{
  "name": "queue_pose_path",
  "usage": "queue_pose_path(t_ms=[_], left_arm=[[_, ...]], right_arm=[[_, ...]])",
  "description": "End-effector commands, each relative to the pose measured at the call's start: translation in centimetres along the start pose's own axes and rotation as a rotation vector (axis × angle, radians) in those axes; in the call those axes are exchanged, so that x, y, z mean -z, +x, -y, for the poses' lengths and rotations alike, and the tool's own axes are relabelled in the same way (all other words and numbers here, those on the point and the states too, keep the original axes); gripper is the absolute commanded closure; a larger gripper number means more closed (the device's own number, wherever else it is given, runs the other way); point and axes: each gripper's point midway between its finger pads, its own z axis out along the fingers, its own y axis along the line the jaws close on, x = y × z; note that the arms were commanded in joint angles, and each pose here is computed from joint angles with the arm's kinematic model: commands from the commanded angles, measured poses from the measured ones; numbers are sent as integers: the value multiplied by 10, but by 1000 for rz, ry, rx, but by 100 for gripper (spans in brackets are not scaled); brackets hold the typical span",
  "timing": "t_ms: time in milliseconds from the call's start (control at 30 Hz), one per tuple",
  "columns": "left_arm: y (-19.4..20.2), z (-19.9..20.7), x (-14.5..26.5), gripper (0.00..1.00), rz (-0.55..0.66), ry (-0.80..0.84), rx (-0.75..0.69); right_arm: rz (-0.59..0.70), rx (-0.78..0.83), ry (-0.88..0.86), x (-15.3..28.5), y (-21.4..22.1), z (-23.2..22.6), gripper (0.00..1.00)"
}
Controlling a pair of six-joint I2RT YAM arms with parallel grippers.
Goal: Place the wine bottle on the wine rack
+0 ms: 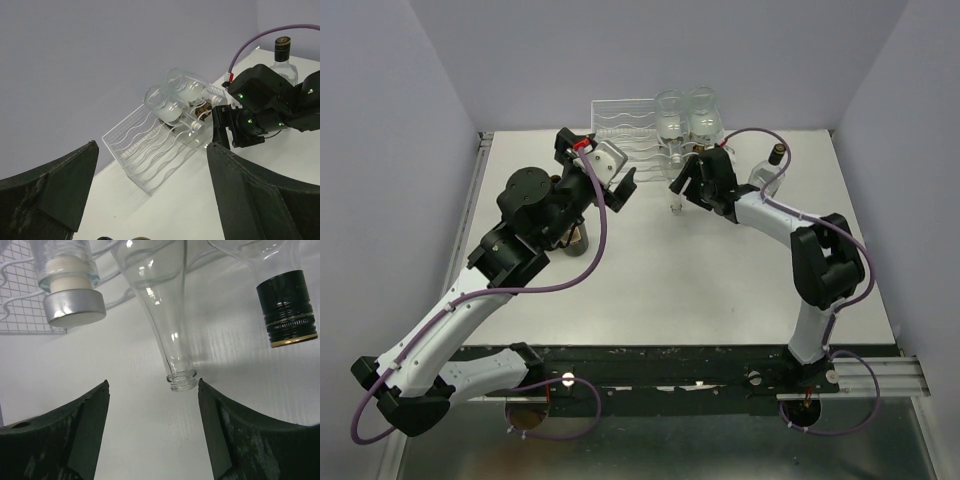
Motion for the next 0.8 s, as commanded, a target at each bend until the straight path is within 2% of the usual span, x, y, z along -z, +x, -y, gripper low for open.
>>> queue_pose_path(t_ms=[0,333,533,600,700,767], left_arm=[[-3,-2,0,1,9,-20,28],[8,-2,-11,1,-55,-36,50],[28,-3,-29,1,-166,-58,115],[37,-6,-40,1,-207,-74,155],[53,-18,-58,1,-275,-111,295],[69,-30,-72,1,-327,-141,410]], right_arm=[[8,48,-2,18,-5,-2,21],[121,189,-75,85,-57,-45,22],[233,253,5,135,-97,-40,23],[248,274,35,151,-107,-37,25],[244,290,81,170,-118,-34,29],[233,300,106,176,-122,-29,38]])
